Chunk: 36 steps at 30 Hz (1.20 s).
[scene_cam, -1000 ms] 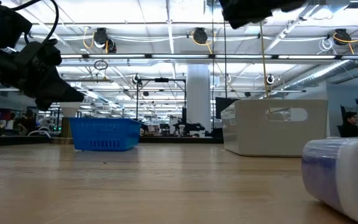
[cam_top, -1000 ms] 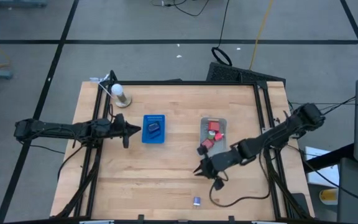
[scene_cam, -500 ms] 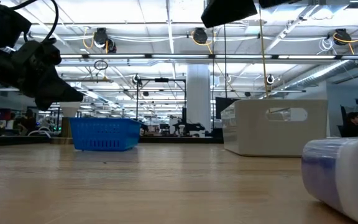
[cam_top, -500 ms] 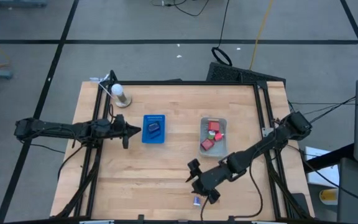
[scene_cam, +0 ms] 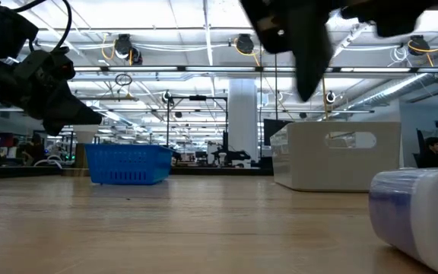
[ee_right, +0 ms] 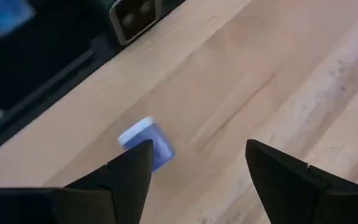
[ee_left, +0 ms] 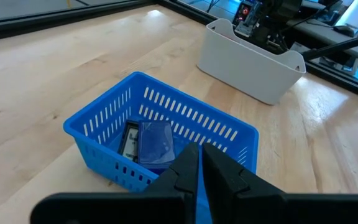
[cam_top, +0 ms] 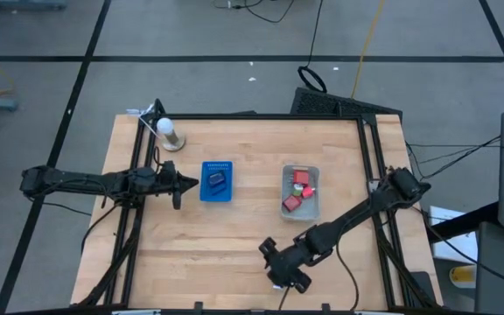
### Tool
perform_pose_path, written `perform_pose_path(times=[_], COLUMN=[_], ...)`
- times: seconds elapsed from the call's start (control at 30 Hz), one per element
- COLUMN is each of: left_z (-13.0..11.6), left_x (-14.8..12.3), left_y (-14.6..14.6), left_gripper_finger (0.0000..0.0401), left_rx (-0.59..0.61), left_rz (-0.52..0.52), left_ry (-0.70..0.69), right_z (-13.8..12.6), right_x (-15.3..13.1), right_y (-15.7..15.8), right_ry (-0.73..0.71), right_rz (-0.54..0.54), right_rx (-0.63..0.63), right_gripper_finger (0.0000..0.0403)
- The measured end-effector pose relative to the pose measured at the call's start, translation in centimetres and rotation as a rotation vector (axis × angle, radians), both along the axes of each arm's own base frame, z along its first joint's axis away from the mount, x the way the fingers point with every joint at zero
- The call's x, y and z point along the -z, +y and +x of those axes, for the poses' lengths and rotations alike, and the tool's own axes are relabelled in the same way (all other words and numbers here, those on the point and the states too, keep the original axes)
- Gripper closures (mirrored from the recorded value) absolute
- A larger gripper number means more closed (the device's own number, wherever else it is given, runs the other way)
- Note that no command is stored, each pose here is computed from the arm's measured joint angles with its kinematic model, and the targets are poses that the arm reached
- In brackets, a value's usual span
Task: Pick & Place Office items
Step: Put the blue charger adapter into the gray bin
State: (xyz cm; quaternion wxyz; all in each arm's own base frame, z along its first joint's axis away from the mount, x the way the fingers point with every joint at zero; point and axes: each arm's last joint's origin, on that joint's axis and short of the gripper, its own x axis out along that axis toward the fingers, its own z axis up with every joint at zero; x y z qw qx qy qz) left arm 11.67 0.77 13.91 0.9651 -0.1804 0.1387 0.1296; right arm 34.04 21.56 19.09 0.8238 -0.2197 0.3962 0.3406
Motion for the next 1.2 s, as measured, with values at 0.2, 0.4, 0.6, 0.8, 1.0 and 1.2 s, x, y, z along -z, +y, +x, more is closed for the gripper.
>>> perform_pose_path(times=[0.2,0.4,0.6,0.8,1.0,1.2], left_z=[0.0,0.0,0.0,0.0,0.0,0.0], left_x=[0.0,0.0,0.0,0.0,0.1,0.1], left_y=[0.0,0.0,0.0,0.0,0.0,0.0], left_gripper_finger=[0.038,0.038,0.038,0.038,0.038,0.038], left_rx=[0.006,0.013,0.012,0.013,0.013,0.013], left_rz=[0.02,0.017,0.015,0.017,0.017,0.016], left_ry=[0.005,0.006,0.009,0.011,0.016,0.019], right_z=[-0.9,-0.3,0.2,0.3,0.4,0.6], right_x=[0.5,2.4,3.4,3.8,4.3,4.9], right_y=[0.9,1.4,1.4,1.4,1.3,1.2], right_ry=[0.031,0.015,0.007,0.015,0.039,0.068], right_rz=[-0.03,-0.067,-0.079,-0.075,-0.042,-0.024], right_rx=[-0.061,-0.131,-0.148,-0.155,-0.175,-0.166], right_gripper_finger=[0.0151,0.0157,0.0184,0.0206,0.0225,0.026])
